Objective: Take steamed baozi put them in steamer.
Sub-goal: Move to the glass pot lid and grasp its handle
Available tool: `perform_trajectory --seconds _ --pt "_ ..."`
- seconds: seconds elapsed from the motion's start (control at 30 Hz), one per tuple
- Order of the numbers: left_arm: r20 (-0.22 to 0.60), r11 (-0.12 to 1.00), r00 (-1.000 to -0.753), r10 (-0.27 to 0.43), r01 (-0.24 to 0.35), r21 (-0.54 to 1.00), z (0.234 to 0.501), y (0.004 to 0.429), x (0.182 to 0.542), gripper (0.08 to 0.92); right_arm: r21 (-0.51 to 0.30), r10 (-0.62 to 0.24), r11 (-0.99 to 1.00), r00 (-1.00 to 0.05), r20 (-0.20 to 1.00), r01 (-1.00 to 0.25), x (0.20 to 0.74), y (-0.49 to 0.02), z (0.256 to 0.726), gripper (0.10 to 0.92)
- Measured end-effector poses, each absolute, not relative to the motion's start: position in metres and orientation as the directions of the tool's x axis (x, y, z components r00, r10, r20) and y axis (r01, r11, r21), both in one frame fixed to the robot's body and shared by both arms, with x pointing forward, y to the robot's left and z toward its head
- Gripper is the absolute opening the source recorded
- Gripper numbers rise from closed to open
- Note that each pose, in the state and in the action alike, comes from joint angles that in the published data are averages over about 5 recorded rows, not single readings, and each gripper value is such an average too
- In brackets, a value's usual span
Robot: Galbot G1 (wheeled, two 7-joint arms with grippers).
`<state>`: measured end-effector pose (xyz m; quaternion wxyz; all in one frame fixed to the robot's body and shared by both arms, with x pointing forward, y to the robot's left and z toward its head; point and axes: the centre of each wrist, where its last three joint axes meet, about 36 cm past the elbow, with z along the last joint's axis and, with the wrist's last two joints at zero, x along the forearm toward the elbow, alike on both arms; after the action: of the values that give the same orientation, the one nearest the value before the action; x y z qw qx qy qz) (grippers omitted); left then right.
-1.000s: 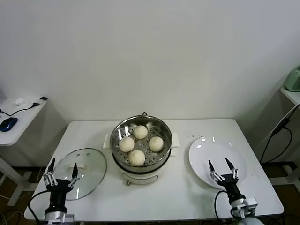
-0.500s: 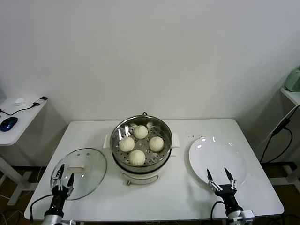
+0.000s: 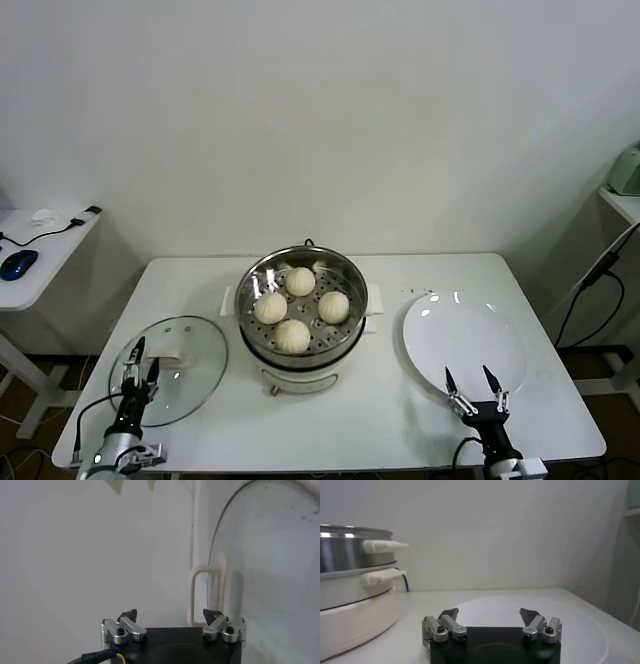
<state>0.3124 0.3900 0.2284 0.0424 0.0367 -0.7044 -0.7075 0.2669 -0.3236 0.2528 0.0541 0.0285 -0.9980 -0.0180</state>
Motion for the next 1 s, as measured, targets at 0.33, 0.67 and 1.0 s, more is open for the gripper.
perform_trajectory --seconds 0.33,0.67,1.0 --pt "0.035 -0.019 -0.992 -0.125 0.038 0.999 0.22 0.389 0.32 0.668 0.034 -0.053 0.998 -0.993 0.108 -0.049 0.265 -0.325 0.252 0.823" --pt "0.044 -0.014 -0.989 -0.139 0.046 0.999 0.216 0.385 0.325 0.383 0.032 -0.056 0.998 -0.993 0.108 -0.052 0.265 -0.325 0.253 0.823" --pt "0.033 -0.002 -0.986 -0.161 0.034 0.999 0.221 0.384 0.325 0.143 0.031 -0.059 0.998 -0.993 0.102 -0.056 0.267 -0.323 0.256 0.823"
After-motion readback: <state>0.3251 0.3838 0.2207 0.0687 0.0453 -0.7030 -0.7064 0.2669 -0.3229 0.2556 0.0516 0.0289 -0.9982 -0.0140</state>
